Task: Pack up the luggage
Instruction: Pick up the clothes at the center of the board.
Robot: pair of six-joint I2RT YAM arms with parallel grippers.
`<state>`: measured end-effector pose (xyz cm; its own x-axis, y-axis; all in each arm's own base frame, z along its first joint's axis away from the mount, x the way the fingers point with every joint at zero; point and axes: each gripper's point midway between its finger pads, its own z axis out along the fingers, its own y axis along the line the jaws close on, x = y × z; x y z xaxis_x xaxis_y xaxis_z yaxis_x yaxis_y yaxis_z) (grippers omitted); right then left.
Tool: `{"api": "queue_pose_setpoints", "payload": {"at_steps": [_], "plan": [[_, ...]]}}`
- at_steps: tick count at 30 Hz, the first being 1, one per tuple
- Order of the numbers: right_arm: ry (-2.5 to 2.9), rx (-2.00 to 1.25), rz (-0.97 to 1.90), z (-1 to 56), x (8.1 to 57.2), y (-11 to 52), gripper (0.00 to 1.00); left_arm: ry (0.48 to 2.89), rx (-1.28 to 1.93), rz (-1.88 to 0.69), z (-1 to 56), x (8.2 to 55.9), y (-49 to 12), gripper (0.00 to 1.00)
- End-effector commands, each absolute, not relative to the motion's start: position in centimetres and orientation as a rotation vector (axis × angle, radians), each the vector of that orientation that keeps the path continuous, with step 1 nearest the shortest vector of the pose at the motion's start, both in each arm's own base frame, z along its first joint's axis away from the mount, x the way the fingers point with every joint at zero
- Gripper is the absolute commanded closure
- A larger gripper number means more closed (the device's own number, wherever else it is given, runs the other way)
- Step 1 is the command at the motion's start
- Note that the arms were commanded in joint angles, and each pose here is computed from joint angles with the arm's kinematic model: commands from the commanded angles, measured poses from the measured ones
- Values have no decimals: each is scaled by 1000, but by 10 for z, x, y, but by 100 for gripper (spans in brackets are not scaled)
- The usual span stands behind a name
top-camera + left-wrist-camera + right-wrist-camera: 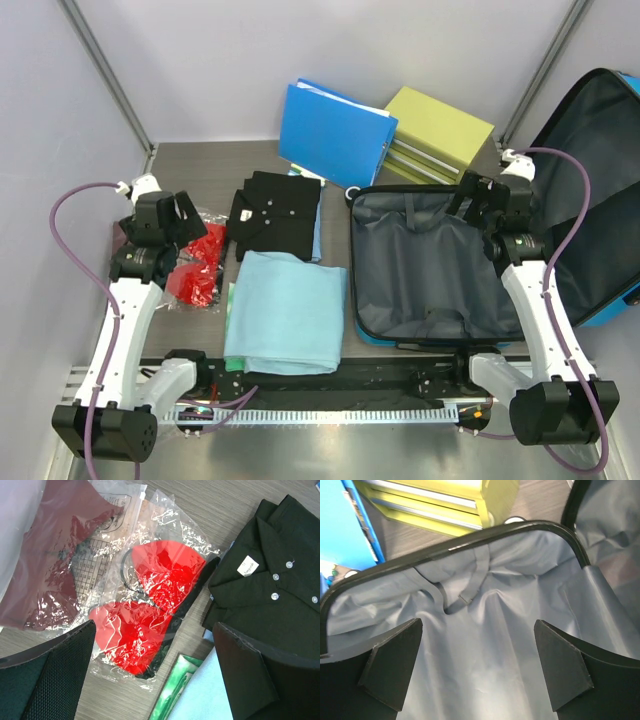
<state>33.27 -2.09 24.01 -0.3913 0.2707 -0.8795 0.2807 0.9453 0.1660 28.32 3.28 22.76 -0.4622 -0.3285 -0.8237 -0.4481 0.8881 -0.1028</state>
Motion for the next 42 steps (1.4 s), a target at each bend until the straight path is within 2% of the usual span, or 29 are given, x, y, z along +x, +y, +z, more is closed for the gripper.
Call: {"api": "queue_pose_setpoints", "payload": {"at_steps": [1,9,15,18,24,26,30,34,42], "plan": [[1894,373,54,275,347,-13,0,2043,-577,154,247,284,35,0],[1909,300,112,282,352,-1,4,2114,-438,53,242,279,14,0],[1987,47,133,274,359,92,0,2189,-363,-64,221,279,-8,4],[2047,-6,243,254,357,144,1,2197,-327,-161,212,278,-26,4],[2161,-162,501,224,349,242,3,2202,-375,-177,196,274,-29,3],[2152,-172,607,232,351,266,6,2219,-362,-199,194,274,-33,3],[2131,-228,709,236,357,302,7,2236,-364,-235,191,276,-39,3],[2201,-231,768,211,374,330,10,2234,-381,-242,191,278,-39,3],[2266,-188,770,174,414,364,23,2238,-379,-236,196,283,-39,2]]}}
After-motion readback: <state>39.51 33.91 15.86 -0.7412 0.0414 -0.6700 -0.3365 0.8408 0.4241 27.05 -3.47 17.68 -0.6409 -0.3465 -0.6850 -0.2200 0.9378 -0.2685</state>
